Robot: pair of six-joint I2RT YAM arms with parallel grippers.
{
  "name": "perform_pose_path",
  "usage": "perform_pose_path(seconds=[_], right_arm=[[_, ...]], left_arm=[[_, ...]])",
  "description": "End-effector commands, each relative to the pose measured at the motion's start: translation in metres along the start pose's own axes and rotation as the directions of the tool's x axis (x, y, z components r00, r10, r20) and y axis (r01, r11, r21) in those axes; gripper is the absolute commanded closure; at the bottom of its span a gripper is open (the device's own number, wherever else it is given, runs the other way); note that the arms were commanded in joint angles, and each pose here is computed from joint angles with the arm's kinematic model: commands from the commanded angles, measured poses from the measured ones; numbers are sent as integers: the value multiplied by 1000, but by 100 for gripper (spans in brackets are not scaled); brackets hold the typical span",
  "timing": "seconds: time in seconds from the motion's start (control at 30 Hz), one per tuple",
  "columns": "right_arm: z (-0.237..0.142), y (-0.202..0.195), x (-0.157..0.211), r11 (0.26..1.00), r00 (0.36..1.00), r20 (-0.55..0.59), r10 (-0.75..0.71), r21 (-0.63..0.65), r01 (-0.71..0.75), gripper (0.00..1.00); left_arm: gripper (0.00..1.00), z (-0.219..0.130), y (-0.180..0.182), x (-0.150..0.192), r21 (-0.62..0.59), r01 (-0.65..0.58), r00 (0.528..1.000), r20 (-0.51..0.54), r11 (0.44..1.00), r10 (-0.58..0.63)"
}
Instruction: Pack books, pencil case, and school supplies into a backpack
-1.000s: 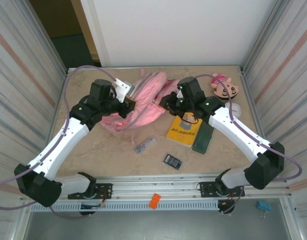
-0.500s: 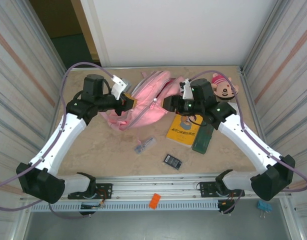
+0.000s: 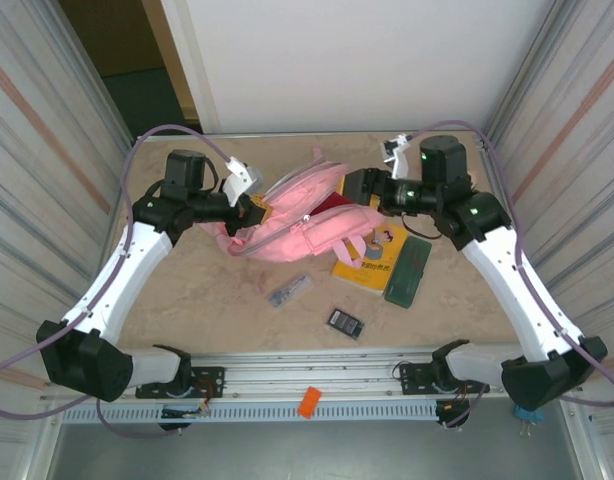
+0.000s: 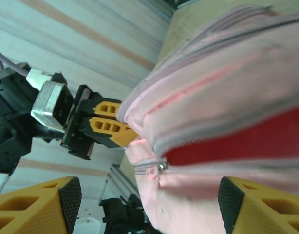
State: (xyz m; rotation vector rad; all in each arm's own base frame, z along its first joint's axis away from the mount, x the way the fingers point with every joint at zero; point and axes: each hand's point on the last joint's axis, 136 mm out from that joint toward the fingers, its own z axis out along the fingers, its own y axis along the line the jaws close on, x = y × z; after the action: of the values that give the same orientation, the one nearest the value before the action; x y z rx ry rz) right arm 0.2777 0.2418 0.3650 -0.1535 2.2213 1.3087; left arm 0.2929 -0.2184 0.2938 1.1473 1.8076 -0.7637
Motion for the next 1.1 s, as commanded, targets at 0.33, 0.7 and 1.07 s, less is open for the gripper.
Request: perform_pose_path(seconds=[0.33, 0.7, 1.07], right_arm=[[73, 4, -1, 997, 998, -49, 40, -60, -43, 71], [76, 14, -30, 995, 968, 240, 70, -83, -51, 100], [98, 39, -12, 986, 986, 165, 38, -167, -10, 100]], left_arm=[[100, -18, -8, -45, -21, -204, 970, 130, 979, 205], [48, -70, -24, -47, -181, 400, 914, 150, 898, -377], [40, -36, -66, 19, -137, 709, 700, 15, 692, -714]])
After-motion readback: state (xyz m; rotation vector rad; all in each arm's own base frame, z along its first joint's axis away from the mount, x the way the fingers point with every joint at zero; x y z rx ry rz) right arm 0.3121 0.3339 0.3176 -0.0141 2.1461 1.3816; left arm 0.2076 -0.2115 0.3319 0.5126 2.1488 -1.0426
